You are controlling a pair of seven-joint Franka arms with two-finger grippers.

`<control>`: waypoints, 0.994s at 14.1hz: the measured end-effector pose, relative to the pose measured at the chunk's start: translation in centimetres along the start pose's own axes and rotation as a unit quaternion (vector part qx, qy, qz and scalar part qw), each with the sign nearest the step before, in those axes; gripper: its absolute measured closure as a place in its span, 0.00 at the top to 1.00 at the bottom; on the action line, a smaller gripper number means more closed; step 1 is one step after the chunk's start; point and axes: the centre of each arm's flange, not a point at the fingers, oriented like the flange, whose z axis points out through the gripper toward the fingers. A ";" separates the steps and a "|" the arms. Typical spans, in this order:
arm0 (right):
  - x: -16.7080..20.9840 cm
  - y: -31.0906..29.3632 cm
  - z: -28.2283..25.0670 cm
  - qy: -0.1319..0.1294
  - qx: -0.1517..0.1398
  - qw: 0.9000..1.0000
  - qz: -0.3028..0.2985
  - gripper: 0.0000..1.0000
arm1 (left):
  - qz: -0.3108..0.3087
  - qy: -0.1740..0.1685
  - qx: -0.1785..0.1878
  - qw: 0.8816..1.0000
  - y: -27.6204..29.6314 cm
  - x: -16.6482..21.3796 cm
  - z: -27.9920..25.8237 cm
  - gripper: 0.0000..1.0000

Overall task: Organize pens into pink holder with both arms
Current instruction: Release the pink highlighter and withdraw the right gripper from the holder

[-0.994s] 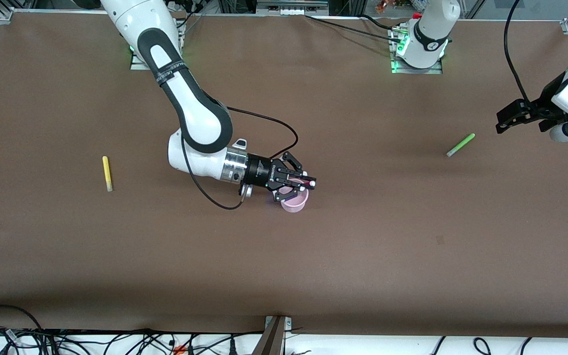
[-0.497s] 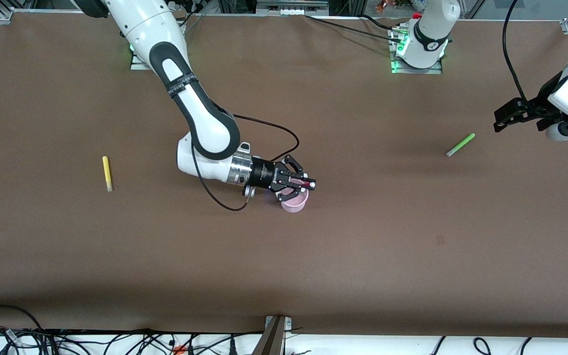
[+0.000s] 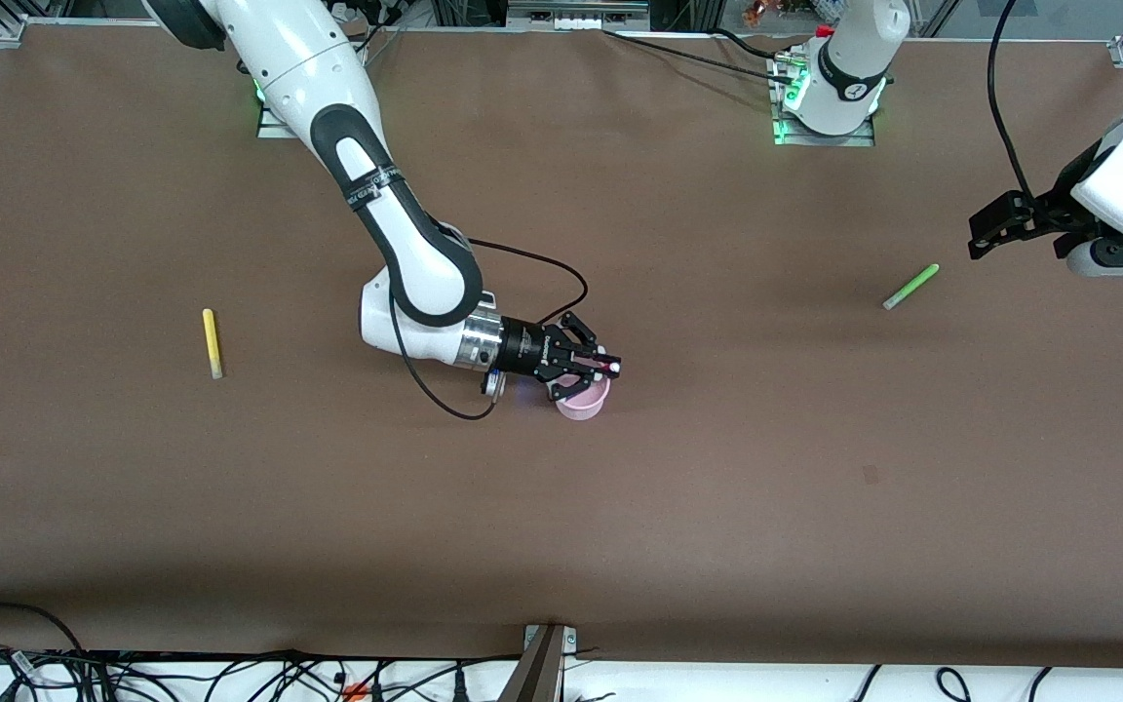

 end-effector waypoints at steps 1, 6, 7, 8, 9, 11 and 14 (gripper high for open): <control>0.3 0.0 0.1 0.001 -0.001 1.000 -0.013 0.21 | 0.000 0.000 0.000 1.000 0.0 0.0 0.0 1.00; -0.8 -0.9 -0.4 -0.001 0.005 0.999 -0.050 0.53 | 0.000 0.000 0.000 1.000 0.0 0.0 0.0 1.00; -1.6 -1.4 -0.7 0.001 0.005 0.998 -0.065 0.65 | 0.000 0.000 0.000 1.000 0.0 0.0 0.0 1.00; -2.7 -1.7 -1.0 0.005 0.002 0.996 -0.084 0.74 | 0.000 0.000 0.000 1.000 0.0 0.0 0.0 1.00; -3.9 -2.0 -1.5 0.012 -0.002 0.994 -0.108 0.83 | 0.000 0.000 0.000 1.000 0.0 0.0 0.0 1.00; -6.8 -2.7 -3.3 0.046 -0.015 0.984 -0.174 1.00 | 0.000 0.000 0.000 1.000 0.0 0.0 0.0 1.00; -9.5 -4.3 -8.7 0.154 -0.074 0.938 -0.300 1.00 | 0.000 0.000 0.000 1.000 0.0 0.0 0.0 1.00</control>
